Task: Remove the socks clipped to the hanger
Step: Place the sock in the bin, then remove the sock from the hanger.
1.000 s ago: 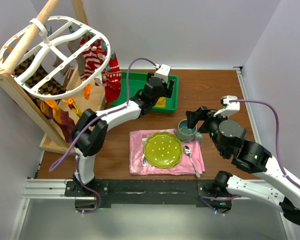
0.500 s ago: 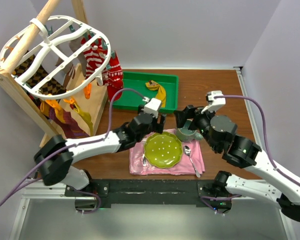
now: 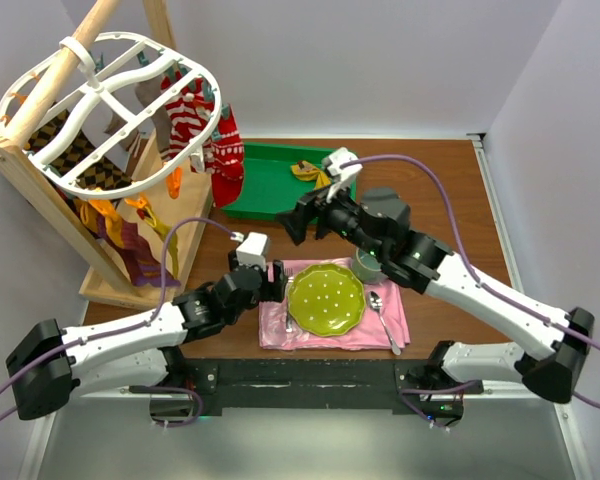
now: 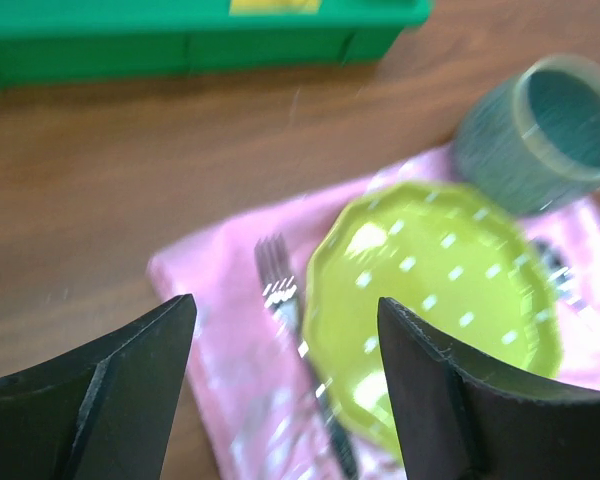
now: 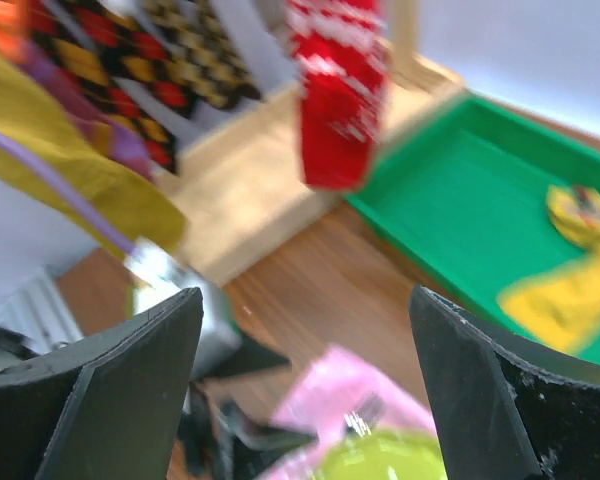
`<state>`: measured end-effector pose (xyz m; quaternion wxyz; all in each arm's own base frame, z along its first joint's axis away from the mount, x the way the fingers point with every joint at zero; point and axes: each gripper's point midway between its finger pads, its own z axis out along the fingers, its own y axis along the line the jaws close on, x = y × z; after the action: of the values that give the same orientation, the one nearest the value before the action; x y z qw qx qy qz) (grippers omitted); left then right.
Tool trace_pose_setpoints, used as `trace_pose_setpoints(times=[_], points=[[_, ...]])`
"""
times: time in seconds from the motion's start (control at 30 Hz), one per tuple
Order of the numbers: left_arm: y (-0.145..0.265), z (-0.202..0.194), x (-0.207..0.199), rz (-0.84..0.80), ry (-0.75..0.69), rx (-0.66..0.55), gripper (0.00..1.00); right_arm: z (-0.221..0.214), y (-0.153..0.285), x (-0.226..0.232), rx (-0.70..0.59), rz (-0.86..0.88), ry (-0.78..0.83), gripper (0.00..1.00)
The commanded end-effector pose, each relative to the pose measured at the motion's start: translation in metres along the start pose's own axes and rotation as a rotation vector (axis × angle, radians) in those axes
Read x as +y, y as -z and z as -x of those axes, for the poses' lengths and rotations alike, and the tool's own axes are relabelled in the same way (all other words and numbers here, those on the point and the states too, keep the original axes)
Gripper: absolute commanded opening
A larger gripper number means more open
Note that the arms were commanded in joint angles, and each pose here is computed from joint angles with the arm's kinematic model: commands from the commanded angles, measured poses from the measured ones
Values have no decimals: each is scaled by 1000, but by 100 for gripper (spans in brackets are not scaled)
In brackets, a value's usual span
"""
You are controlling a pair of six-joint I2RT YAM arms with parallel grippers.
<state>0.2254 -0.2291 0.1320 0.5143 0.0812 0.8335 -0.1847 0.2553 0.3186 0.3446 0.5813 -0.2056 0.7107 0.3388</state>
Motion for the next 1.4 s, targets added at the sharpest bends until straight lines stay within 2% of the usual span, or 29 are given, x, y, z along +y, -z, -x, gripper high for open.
trace_pose_setpoints(times=[0.0,0.07,0.1,0.2,0.4,0.57,0.73,0.9,1.0,1.13,1.17,1.23,1.27,1.37], points=[[3,-46,23,74,45,91,78,55,-14,60,-147,214,94,88],[4,-59,28,80,62,108,78,63,-16,88,-167,263,135,89],[4,-62,27,73,69,113,78,49,-26,101,-132,279,150,89],[3,-70,27,72,88,130,78,53,-34,124,-146,314,163,89],[3,-89,24,48,174,165,78,31,-54,177,-115,369,213,89],[8,-91,24,30,213,162,78,19,-84,190,-104,318,219,89],[10,-89,25,32,222,164,78,24,-107,200,-134,273,206,89],[12,-86,23,25,232,159,77,9,-136,191,-127,171,202,81],[15,-89,26,35,221,173,77,12,-143,185,-142,113,197,72],[16,-86,24,27,218,173,77,15,-141,170,-167,50,192,51],[16,-84,23,24,215,172,76,18,-139,167,-175,42,191,40],[16,-81,21,14,212,170,76,21,-138,159,-179,25,196,26],[17,-80,20,8,207,171,75,29,-133,157,-190,24,191,14],[17,-76,16,-4,195,169,74,37,-128,143,-191,10,194,1]])
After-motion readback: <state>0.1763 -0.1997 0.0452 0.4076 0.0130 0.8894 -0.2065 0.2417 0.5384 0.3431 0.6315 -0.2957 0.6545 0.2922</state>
